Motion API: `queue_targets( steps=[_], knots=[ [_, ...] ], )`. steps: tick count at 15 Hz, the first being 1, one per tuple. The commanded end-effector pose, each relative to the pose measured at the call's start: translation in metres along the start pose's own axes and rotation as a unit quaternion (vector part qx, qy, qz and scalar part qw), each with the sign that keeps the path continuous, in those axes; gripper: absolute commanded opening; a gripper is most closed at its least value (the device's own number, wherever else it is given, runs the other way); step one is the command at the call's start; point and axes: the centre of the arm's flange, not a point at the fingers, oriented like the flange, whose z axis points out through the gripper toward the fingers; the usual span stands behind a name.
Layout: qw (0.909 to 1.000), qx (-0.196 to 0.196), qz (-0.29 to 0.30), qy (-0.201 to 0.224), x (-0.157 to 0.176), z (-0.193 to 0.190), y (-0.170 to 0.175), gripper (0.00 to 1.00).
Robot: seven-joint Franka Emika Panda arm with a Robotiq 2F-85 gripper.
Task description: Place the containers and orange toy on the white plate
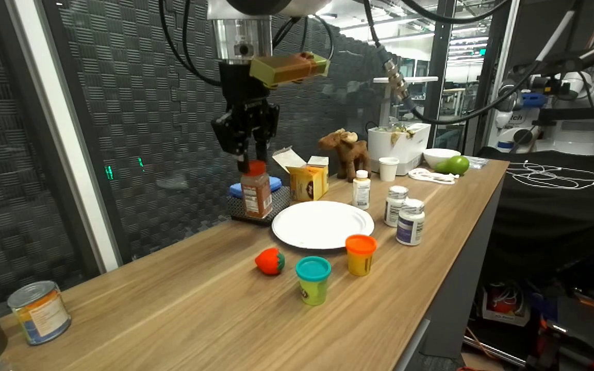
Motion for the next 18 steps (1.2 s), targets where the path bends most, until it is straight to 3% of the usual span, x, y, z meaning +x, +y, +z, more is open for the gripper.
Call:
queue_targets(
  steps=[1,5,8,15,16,18],
  knots=[
    [0.9984,-0.008,0.056,-0.009,-0.022,-0.008,0.033,0.23],
    [0.9949,-0.015,0.095,-0.031,-0.028,0.027,0.061,0.23],
    [0.9892,-0.029,0.142,-0.024,-0.033,0.048,0.081,0.23],
    [0.9771,-0.016,0.212,-0.015,-0.036,0.065,0.106,0.23],
    [0.9770,-0.012,0.212,-0.017,-0.037,0.066,0.106,0.73],
    [0.9771,0.001,0.212,-0.017,-0.040,0.058,0.102,0.79]
  ],
)
